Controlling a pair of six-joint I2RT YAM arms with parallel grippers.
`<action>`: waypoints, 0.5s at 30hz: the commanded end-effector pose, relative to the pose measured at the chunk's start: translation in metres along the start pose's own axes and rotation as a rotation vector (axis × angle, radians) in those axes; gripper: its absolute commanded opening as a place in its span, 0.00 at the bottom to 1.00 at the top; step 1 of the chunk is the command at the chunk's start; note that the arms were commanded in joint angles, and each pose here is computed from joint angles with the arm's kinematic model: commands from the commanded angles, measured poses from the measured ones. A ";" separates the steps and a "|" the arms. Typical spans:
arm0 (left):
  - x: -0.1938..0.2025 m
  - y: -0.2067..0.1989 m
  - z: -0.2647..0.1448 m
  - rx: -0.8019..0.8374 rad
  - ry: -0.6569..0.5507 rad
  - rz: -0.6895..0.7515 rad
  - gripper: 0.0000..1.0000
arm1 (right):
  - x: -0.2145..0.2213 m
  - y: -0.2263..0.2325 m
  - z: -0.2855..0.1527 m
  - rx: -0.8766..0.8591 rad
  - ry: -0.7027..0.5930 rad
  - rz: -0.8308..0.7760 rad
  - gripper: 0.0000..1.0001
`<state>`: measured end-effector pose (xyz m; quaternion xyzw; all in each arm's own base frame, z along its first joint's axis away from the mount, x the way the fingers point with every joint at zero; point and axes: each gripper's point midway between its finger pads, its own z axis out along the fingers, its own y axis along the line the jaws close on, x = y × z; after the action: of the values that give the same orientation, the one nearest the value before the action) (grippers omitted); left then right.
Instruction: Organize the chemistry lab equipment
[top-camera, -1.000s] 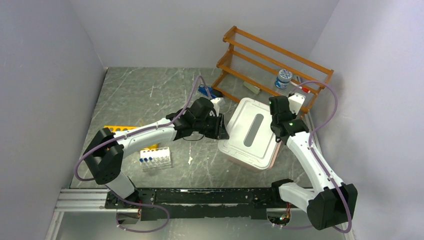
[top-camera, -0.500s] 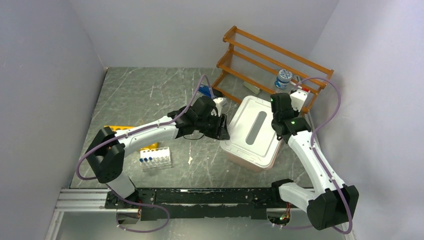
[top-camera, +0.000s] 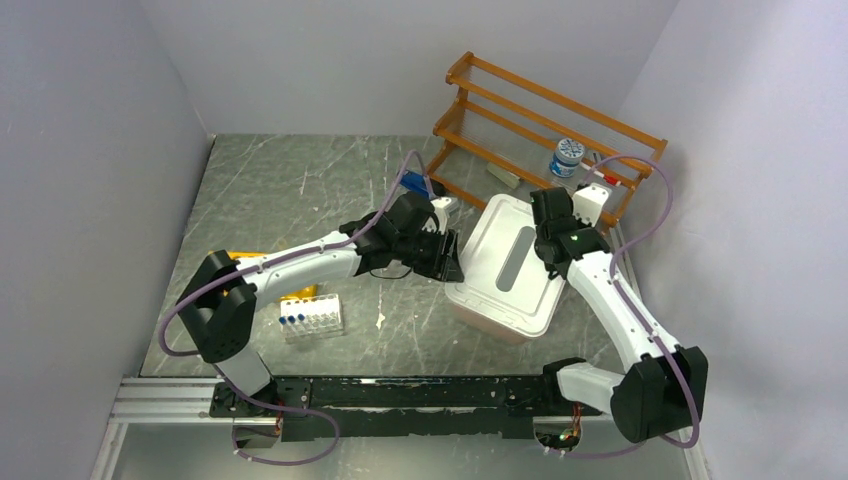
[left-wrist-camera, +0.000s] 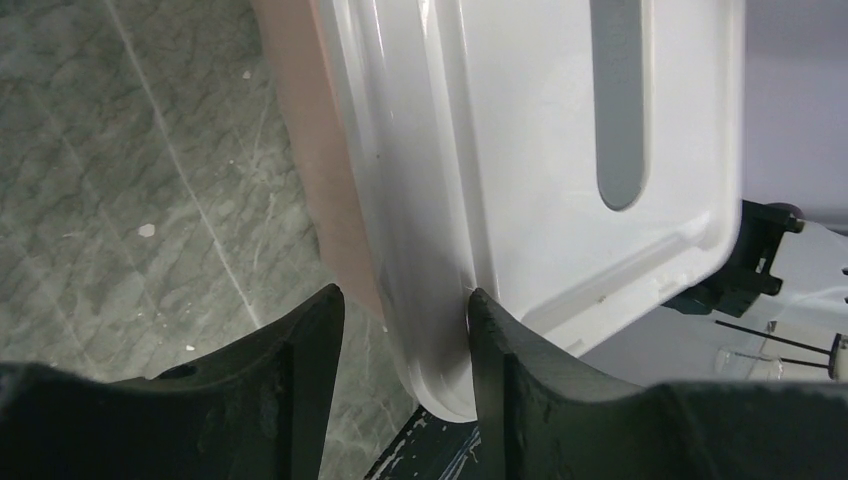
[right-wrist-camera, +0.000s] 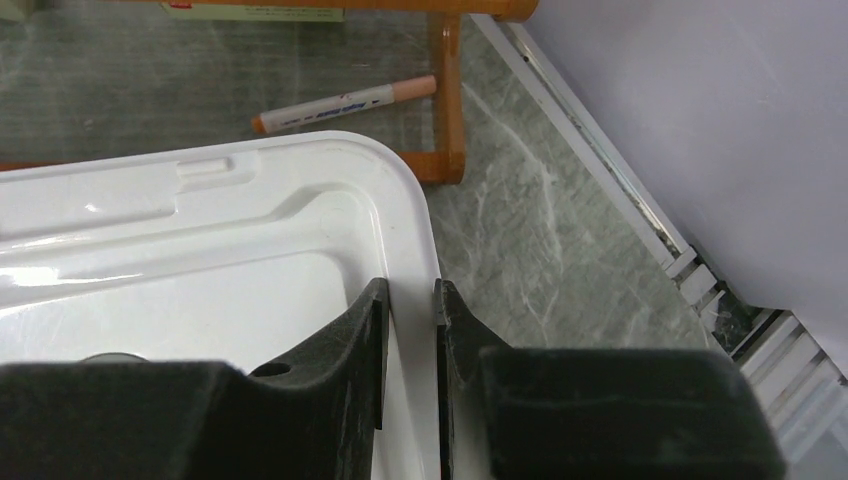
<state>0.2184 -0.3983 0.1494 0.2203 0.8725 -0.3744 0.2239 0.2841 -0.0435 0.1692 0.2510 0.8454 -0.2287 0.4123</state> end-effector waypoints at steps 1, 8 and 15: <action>0.014 -0.002 0.008 0.035 0.065 0.024 0.54 | 0.012 -0.026 0.009 0.158 0.021 -0.046 0.22; 0.013 0.004 0.007 0.005 0.057 0.038 0.60 | 0.022 -0.005 0.014 0.053 0.047 -0.025 0.37; 0.010 0.033 0.000 -0.160 0.011 0.025 0.50 | 0.055 0.040 0.020 -0.202 0.179 0.026 0.24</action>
<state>0.2184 -0.4009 0.1463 0.2286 0.8697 -0.3759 0.2237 0.2936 -0.0479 0.1575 0.2696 0.8389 -0.2153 0.4210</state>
